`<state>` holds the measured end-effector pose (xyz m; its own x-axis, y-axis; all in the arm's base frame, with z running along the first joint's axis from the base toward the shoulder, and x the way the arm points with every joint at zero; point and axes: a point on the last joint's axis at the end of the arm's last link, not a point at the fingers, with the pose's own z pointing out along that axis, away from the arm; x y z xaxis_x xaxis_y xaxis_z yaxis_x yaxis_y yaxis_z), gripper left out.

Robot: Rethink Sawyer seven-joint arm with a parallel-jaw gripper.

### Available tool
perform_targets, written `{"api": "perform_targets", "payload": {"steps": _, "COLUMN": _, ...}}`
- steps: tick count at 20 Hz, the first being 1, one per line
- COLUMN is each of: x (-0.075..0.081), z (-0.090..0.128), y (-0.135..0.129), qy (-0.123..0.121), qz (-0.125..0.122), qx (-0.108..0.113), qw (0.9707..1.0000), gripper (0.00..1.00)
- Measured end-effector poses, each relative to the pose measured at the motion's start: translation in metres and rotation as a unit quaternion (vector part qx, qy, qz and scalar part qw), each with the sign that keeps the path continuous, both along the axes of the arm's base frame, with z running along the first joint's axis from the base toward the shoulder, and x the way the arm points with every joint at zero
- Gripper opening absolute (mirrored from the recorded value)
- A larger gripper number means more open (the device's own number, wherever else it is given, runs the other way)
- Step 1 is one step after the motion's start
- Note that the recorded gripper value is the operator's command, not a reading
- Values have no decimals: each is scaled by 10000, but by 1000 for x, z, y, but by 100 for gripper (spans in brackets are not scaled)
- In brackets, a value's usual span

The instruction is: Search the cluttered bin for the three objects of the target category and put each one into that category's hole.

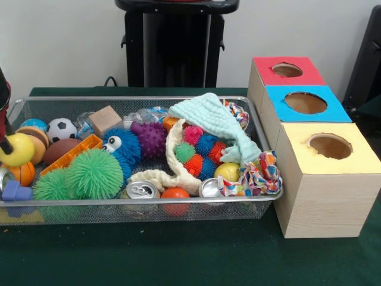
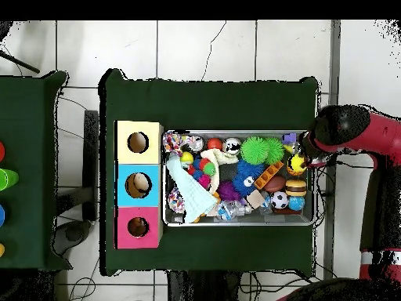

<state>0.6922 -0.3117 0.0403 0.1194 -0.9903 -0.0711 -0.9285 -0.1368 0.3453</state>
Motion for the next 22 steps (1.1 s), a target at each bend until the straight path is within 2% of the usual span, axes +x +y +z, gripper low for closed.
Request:
{"api": "perform_targets", "payload": {"steps": 7, "x": 3, "z": 5, "y": -13, "qy": -16, "qz": -63, "qx": -200, "qw": 9998, "gripper": 0}}
{"api": "perform_targets", "payload": {"steps": 12, "x": -2, "z": 9, "y": -20, "qy": 60, "qz": -72, "qx": -362, "qw": 9993, "gripper": 0}}
{"api": "perform_targets", "payload": {"steps": 18, "x": -5, "z": 21, "y": -23, "qy": 126, "qz": -30, "qx": -583, "qw": 9982, "gripper": 0}}
{"api": "perform_targets", "payload": {"steps": 22, "x": -2, "z": 33, "y": -16, "qy": 155, "qz": 76, "qx": -779, "qw": 9968, "gripper": 0}}
